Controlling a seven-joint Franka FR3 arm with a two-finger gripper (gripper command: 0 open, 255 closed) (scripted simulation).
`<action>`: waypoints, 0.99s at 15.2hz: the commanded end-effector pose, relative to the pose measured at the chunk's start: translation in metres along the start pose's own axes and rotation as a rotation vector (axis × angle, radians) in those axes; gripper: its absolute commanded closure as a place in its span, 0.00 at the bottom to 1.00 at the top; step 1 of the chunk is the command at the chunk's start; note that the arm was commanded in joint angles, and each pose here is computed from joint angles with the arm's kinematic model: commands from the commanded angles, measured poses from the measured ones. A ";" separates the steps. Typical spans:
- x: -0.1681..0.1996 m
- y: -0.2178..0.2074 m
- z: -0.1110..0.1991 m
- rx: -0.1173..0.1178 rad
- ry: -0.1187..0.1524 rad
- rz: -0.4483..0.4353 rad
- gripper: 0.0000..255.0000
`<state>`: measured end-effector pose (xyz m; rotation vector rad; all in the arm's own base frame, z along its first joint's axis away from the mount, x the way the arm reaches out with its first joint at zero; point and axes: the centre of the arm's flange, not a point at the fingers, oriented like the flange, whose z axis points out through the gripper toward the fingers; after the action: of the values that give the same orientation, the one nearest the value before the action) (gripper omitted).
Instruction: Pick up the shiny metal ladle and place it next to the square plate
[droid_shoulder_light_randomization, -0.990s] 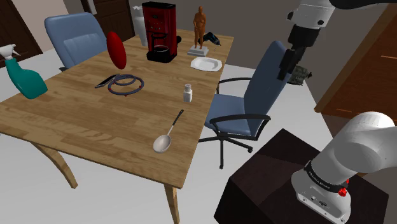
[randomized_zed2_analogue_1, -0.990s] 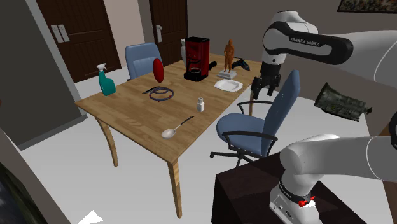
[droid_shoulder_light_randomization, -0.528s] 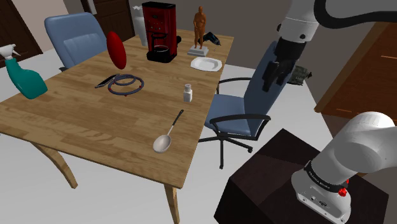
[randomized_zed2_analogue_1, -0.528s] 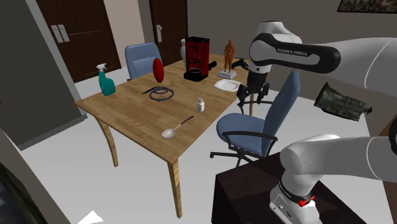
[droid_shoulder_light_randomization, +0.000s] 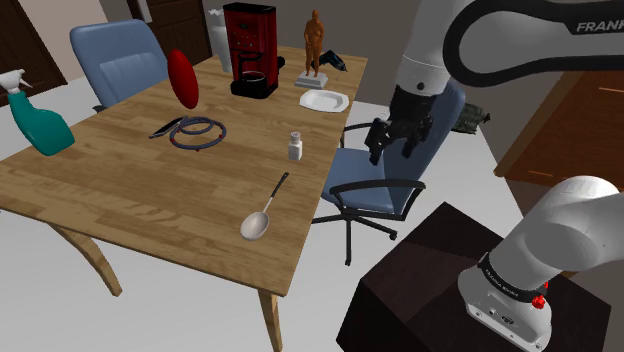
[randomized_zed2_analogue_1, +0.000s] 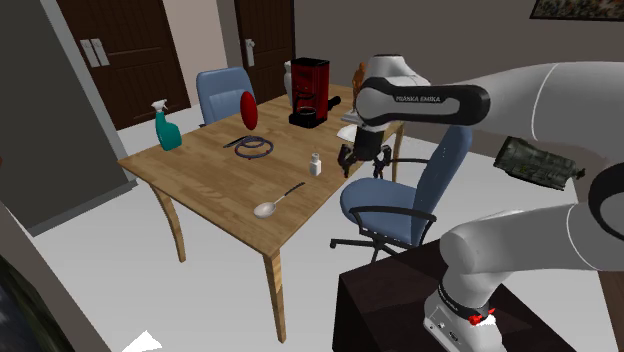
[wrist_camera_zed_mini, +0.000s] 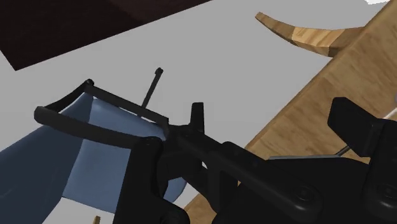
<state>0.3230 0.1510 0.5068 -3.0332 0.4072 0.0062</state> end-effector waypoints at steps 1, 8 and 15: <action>0.002 -0.022 0.016 0.006 0.005 0.065 0.00; 0.024 -0.097 0.061 0.020 0.023 0.272 0.00; 0.063 -0.167 0.103 0.033 0.040 0.480 0.00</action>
<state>0.4193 0.2950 0.4180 -2.8497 1.0580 -0.0270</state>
